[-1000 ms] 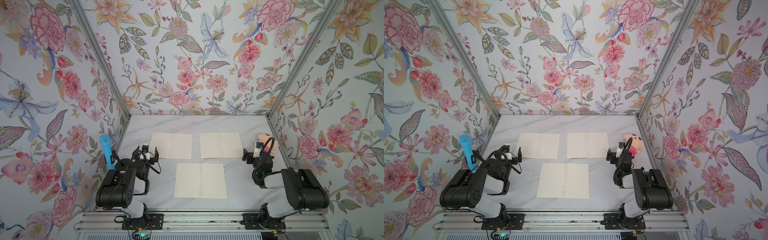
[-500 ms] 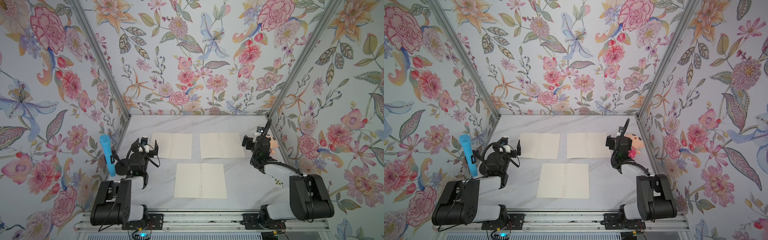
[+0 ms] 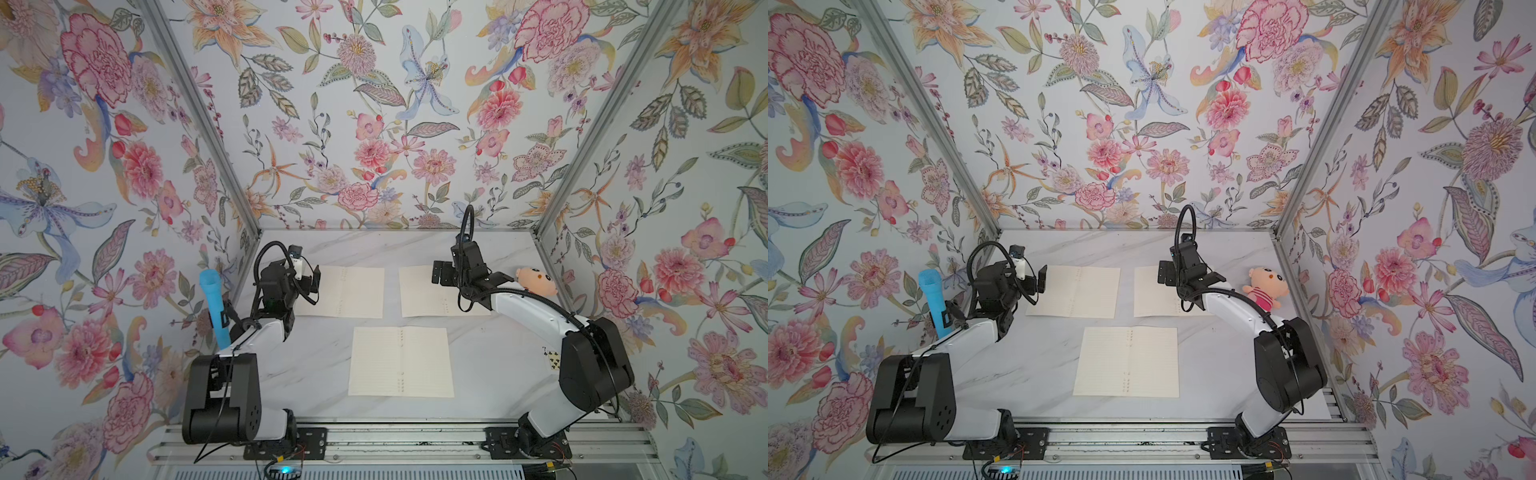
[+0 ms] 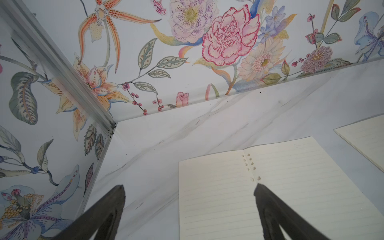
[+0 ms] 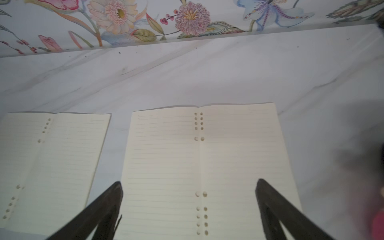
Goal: Close the notebook
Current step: Close the notebook at the center of the board.
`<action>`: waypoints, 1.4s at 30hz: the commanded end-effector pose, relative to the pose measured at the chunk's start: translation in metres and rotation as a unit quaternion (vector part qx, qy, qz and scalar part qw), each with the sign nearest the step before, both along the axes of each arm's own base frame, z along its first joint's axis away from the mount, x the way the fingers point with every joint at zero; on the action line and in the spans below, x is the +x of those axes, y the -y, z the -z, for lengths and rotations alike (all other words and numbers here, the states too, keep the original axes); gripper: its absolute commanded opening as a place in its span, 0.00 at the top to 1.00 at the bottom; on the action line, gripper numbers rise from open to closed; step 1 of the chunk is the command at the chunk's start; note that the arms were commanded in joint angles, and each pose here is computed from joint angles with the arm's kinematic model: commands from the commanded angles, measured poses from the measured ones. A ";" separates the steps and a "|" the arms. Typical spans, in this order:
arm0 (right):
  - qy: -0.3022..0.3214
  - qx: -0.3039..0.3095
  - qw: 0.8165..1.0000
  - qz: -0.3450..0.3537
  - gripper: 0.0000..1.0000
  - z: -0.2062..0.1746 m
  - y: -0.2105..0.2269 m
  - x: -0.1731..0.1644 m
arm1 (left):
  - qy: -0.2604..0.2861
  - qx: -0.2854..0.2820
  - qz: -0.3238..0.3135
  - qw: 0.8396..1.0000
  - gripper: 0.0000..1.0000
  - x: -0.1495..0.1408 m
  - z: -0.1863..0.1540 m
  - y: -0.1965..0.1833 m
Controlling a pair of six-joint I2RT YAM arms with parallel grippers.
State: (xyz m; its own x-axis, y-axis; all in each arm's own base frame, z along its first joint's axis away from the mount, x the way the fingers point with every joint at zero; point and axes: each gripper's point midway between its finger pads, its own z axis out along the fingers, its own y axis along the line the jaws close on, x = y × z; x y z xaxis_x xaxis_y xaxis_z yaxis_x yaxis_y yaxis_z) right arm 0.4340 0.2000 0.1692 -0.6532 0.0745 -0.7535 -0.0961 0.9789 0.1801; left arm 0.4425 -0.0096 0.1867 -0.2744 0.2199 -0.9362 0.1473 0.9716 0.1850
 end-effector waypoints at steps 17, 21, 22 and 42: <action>-0.158 0.217 0.948 -0.170 0.20 0.044 -0.185 -0.010 | -0.245 -0.099 0.102 0.959 0.00 0.017 0.079 0.009; -0.178 0.221 0.944 -0.169 0.20 0.061 -0.191 -0.008 | -0.281 -0.100 0.116 0.947 0.00 0.017 0.089 0.009; -0.181 0.223 0.943 -0.169 0.20 0.064 -0.193 -0.007 | -0.294 -0.102 0.118 0.943 0.00 0.016 0.093 0.010; -0.219 0.210 0.940 -0.156 0.20 0.101 -0.198 -0.001 | -0.400 -0.120 0.106 0.902 0.00 -0.015 0.135 -0.010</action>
State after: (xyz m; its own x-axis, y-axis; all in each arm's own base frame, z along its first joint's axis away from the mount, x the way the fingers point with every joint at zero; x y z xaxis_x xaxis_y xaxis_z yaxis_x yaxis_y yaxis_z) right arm 0.4328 0.3979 0.0706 -0.9270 0.0580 -0.3705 -0.2095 0.7393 0.6400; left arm 0.4320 0.0000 0.0548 -0.8506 0.1446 -0.5056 0.3119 0.9128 -0.2636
